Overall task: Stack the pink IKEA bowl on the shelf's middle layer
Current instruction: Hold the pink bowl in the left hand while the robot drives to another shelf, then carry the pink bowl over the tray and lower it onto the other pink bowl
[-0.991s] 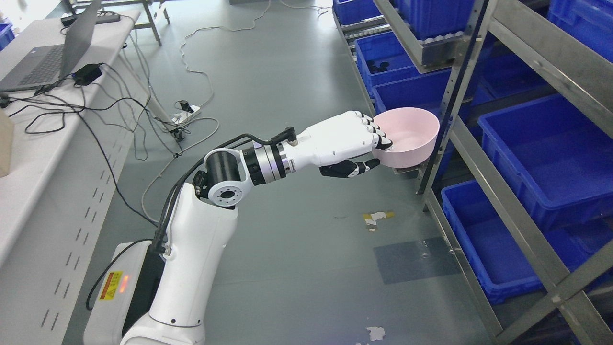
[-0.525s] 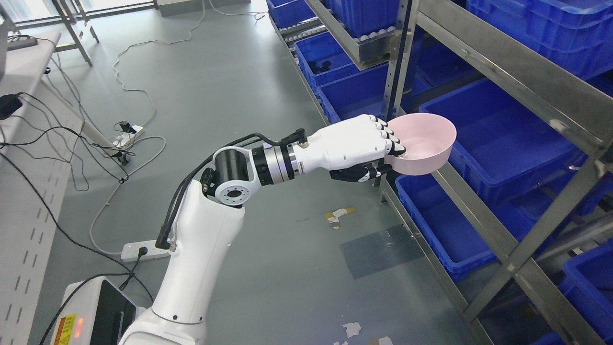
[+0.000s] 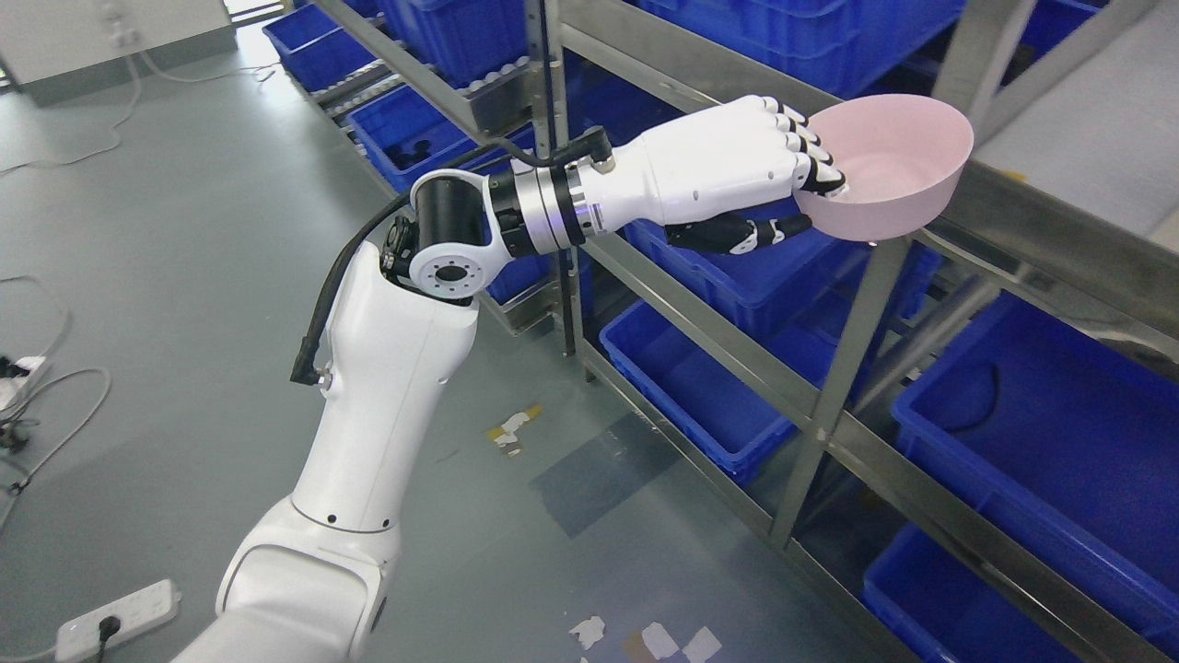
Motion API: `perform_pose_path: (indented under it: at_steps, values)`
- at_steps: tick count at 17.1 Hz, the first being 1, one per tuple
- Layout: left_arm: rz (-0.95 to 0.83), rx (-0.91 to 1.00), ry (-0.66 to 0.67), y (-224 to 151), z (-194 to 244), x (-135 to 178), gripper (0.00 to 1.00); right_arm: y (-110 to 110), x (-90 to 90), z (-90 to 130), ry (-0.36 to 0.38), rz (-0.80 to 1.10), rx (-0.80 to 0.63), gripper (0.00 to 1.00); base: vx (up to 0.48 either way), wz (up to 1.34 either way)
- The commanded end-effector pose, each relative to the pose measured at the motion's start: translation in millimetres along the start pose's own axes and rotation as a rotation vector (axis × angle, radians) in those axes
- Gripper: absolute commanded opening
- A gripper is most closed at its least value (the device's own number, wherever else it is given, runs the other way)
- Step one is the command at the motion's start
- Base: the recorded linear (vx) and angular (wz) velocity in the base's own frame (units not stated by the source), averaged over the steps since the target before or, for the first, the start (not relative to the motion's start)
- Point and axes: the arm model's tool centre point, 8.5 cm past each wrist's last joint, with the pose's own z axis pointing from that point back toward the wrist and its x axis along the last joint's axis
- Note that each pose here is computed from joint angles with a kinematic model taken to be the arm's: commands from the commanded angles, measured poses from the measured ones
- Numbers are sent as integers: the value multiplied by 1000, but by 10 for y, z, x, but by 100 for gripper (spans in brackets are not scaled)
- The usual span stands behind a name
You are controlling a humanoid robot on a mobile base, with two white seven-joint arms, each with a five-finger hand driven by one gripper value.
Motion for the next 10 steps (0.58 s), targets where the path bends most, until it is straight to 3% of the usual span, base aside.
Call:
perform_pose_path:
  at_steps: [1,5,10]
  values:
    - [-25,-48,133,297,18,-383,4,-100,-100,4,8,2,-16,100,-30,-736]
    - [-32,-94,245,553,-7,-756,4,-100,-100,4,8,2,-16,100,-38,-696]
    - [-19,-268,395,304,23,-1169,4,-100,-100,4,8,2,-16,100,-41,-570]
